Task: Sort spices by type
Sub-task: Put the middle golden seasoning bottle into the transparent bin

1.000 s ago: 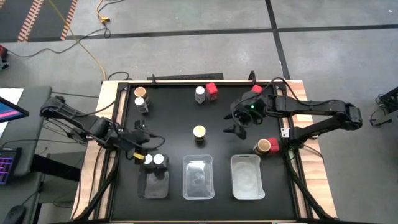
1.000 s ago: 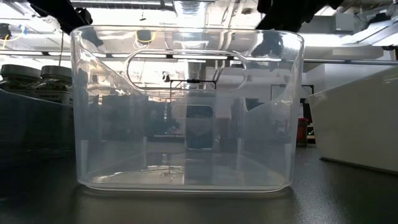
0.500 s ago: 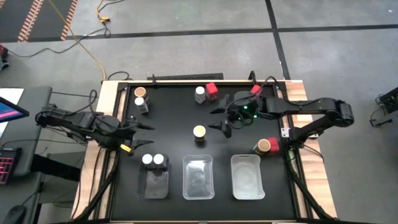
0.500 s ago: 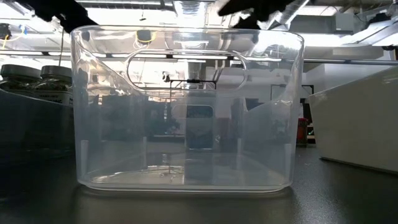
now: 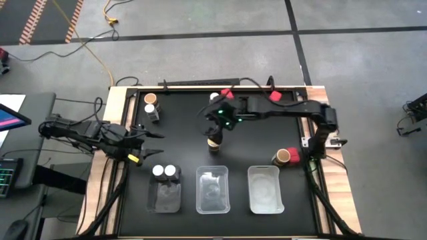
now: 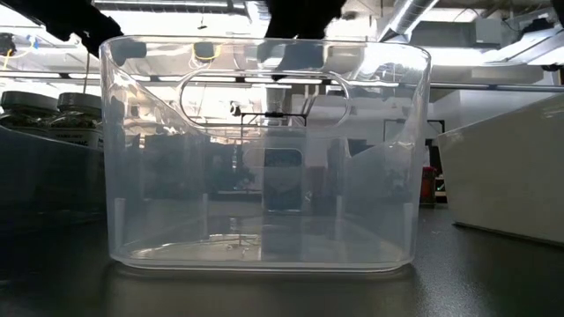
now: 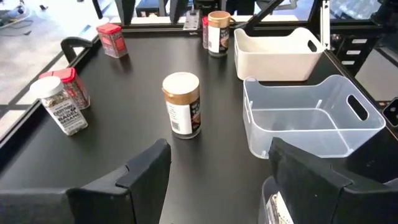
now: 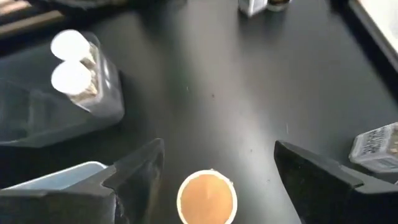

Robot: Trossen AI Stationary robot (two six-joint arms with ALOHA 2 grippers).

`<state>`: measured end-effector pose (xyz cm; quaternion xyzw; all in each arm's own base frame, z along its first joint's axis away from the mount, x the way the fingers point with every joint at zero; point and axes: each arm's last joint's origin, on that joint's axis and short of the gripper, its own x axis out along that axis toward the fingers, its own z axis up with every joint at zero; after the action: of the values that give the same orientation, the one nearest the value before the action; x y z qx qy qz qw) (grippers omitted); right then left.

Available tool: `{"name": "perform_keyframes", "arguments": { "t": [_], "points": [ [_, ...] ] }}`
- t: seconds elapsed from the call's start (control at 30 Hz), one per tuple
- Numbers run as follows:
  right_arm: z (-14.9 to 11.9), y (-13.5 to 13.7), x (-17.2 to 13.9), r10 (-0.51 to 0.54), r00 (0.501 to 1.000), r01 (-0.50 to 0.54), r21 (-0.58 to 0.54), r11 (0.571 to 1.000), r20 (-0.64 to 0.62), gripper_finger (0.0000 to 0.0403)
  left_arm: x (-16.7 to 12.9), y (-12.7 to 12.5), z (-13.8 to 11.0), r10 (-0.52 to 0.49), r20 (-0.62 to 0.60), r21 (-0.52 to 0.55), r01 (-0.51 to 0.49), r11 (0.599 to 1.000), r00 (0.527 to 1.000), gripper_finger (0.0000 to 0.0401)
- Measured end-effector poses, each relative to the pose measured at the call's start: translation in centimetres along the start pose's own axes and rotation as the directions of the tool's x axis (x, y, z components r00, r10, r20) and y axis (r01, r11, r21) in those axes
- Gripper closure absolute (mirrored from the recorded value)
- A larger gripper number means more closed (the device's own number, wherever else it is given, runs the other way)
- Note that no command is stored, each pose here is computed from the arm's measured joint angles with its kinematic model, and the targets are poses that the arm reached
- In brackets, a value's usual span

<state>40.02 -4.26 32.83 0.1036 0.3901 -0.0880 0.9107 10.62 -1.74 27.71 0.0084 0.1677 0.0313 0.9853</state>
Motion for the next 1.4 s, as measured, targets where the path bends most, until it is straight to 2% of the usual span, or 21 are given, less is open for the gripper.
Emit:
{"name": "perform_keyframes", "arguments": {
  "t": [0.13,0.3,0.5,0.67,0.77,0.87,1.0,1.23,1.4],
  "points": [
    [0.1,0.4,1.6,-0.005,0.998,0.005,-0.005,1.000,-0.057,0.0073,0.0,0.0,0.0,0.001,-0.001,0.001,-0.001,1.000,1.000,0.0141],
    [0.7,0.7,1.6,0.004,1.000,-0.005,-0.009,1.000,-0.028,0.0073,0.0,0.0,0.0,0.002,-0.002,0.001,-0.002,1.000,1.000,0.0141],
    [0.7,0.7,-0.5,0.005,1.000,-0.005,-0.008,1.000,-0.025,0.0073,0.0,0.0,-0.2,0.005,-0.017,-0.022,-0.005,1.000,1.000,0.0141],
    [0.3,0.6,-2.6,-0.004,0.997,0.007,0.035,0.999,-0.071,0.0074,0.1,0.0,-0.2,0.009,-0.019,-0.137,-0.011,0.990,1.000,0.0141],
    [0.0,0.7,-4.3,-0.005,0.997,0.004,-0.005,1.000,-0.082,0.0078,0.4,-0.1,0.1,0.013,-0.003,-0.192,-0.014,0.981,1.000,0.0141],
    [-0.4,0.9,-6.7,-0.037,0.998,0.034,-0.064,0.997,-0.055,0.0088,1.0,-0.1,0.5,0.067,0.021,-0.229,-0.060,0.971,0.998,0.0141],
    [-2.9,0.6,-9.9,-0.046,0.999,0.044,-0.090,0.995,-0.023,0.0110,2.2,-0.2,1.5,0.178,0.007,-0.247,-0.171,0.954,0.984,0.0141],
    [-9.9,-1.3,-13.8,-0.040,0.998,0.039,0.012,0.999,0.050,0.0127,4.6,0.9,6.2,0.325,-0.050,-0.233,-0.327,0.916,0.945,0.0146],
    [-13.6,-2.5,-15.0,-0.047,0.995,0.038,0.097,0.995,0.086,0.0127,5.8,2.8,9.7,0.423,-0.126,-0.281,-0.441,0.852,0.897,0.0148]
  ]
}}
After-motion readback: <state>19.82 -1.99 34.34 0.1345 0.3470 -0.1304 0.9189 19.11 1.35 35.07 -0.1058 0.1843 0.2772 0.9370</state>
